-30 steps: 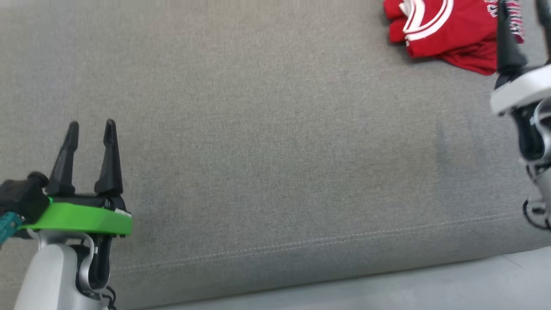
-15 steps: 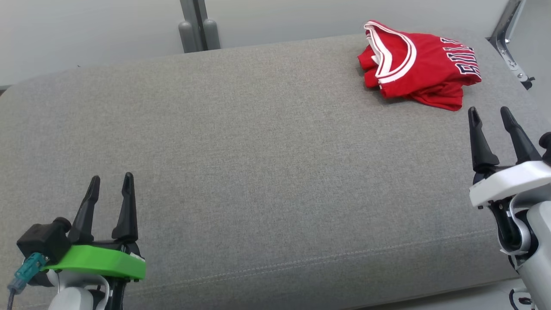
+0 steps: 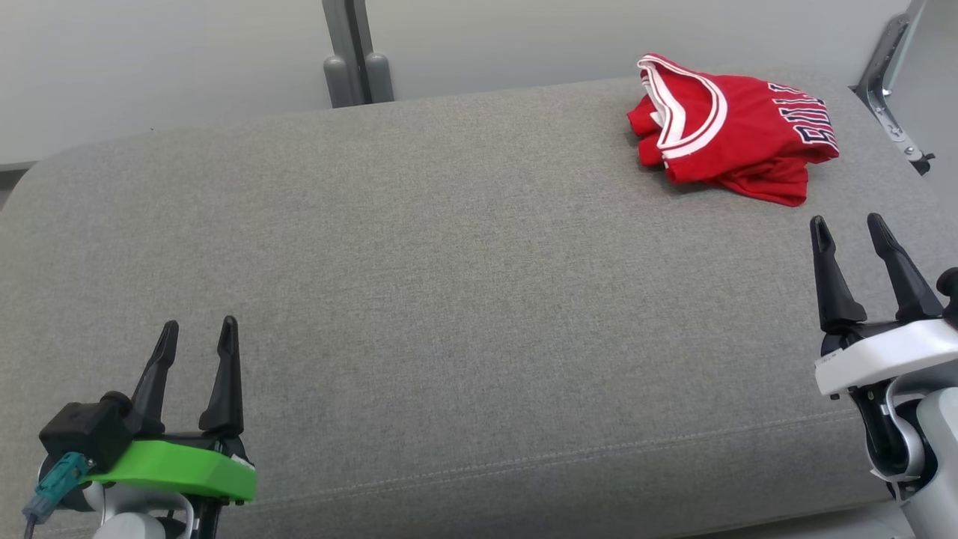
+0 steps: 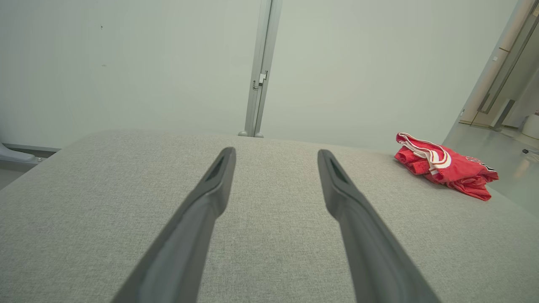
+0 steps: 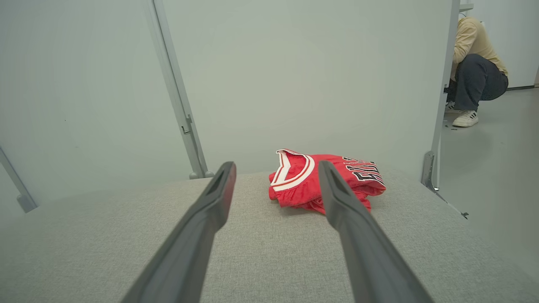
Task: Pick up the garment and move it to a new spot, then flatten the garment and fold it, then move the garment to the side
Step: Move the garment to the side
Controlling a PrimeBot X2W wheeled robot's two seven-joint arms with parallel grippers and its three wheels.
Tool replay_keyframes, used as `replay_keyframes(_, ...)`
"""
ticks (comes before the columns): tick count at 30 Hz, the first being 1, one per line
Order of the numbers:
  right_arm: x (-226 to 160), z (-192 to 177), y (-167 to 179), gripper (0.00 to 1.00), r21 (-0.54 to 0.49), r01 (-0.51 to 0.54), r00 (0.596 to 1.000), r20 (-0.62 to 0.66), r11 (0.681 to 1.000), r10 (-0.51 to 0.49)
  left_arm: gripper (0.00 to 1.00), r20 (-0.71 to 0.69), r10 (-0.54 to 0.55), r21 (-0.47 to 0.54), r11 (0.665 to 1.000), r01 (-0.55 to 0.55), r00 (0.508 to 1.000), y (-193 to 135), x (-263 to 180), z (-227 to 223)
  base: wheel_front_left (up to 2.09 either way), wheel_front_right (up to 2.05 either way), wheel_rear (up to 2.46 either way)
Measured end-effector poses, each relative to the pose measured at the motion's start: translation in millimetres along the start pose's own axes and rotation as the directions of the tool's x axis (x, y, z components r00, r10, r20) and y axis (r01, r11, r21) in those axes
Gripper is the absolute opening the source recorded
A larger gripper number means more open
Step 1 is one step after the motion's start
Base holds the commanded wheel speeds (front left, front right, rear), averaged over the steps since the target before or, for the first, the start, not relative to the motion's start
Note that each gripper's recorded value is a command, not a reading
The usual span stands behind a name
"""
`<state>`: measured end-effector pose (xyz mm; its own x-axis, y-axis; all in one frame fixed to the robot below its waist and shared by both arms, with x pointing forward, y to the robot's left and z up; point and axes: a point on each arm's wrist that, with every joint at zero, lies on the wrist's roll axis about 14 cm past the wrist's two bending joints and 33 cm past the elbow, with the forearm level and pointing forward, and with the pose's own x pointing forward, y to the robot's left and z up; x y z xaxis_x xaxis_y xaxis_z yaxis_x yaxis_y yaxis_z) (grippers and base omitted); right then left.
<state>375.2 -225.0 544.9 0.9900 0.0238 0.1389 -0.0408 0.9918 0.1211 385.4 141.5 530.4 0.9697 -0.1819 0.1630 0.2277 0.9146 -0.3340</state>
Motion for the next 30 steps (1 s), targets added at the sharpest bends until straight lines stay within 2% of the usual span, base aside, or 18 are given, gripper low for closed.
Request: replay_keyframes(30,-10.4,-7.8,6.1,1.0,0.012,-0.01,1.0,-0.004,1.0,0.01,1.0,-0.002,0.02,-0.005,1.0,-0.02,1.0,3.8,-3.0,-2.3,0.0,0.0,0.0)
